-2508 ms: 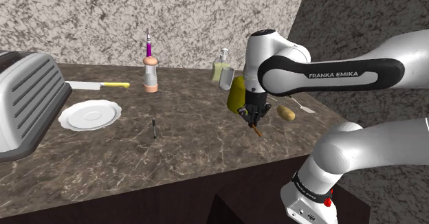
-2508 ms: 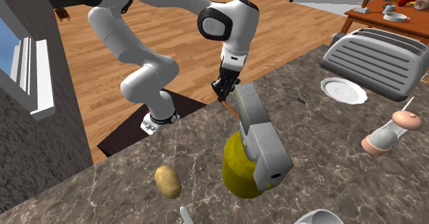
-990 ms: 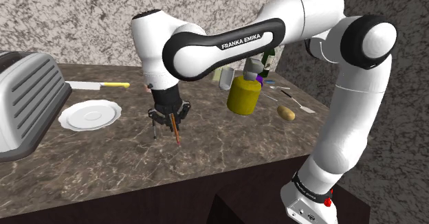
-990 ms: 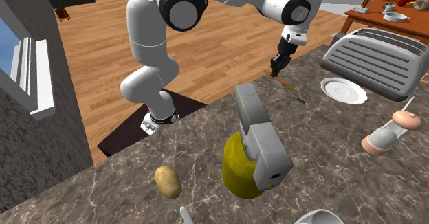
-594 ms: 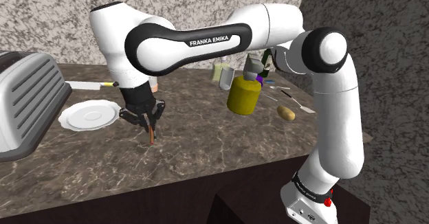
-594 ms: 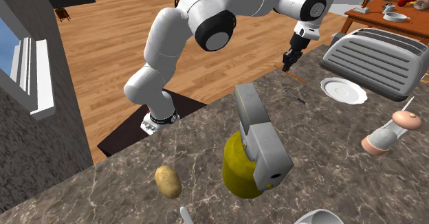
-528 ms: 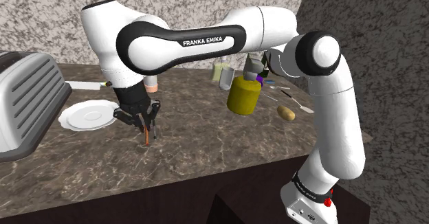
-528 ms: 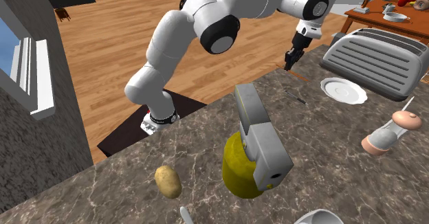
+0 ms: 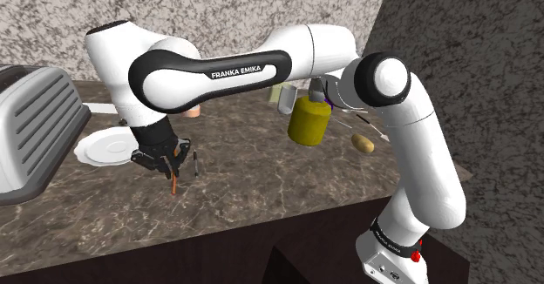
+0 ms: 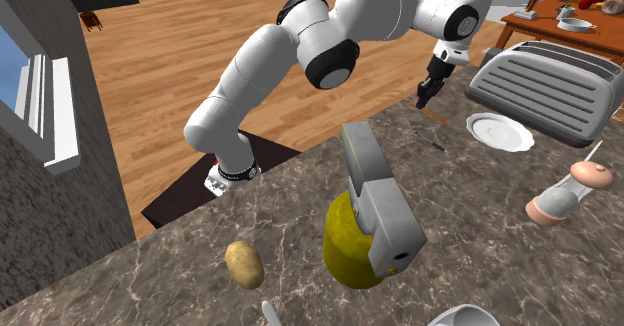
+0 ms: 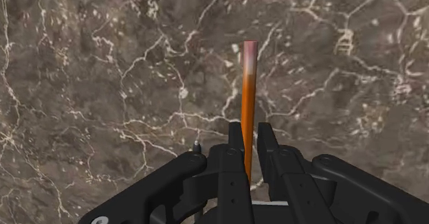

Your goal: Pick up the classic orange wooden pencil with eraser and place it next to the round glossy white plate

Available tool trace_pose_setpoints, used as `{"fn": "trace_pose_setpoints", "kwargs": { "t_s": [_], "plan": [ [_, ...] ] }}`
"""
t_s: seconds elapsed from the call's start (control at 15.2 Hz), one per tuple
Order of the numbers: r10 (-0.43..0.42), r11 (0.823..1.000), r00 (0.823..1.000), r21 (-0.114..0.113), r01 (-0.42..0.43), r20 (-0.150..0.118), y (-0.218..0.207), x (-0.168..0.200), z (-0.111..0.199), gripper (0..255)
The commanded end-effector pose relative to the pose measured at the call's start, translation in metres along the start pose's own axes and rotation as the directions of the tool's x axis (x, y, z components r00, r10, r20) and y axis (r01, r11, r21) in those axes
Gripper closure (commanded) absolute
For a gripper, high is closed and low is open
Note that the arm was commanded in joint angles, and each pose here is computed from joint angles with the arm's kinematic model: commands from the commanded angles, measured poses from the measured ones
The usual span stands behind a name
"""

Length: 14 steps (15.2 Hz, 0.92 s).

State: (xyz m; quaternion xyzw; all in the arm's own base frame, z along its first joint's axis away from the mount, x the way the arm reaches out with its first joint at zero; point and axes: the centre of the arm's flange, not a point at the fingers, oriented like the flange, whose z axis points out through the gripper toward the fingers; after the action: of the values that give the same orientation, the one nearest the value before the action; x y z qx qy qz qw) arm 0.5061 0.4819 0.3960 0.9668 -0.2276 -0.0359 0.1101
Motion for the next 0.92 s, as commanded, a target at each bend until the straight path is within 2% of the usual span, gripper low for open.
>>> {"fn": "trace_pose_setpoints", "kwargs": {
  "t_s": [0.0,0.4,0.86],
  "plan": [
    [0.0,1.0,1.0,0.0,0.0,0.0,-0.003,0.0,0.011,255],
    [0.0,1.0,1.0,0.0,0.0,0.0,-0.01,0.001,0.043,255],
    [0.0,1.0,1.0,0.0,0.0,0.0,-0.01,0.001,0.043,255]
  ]
}}
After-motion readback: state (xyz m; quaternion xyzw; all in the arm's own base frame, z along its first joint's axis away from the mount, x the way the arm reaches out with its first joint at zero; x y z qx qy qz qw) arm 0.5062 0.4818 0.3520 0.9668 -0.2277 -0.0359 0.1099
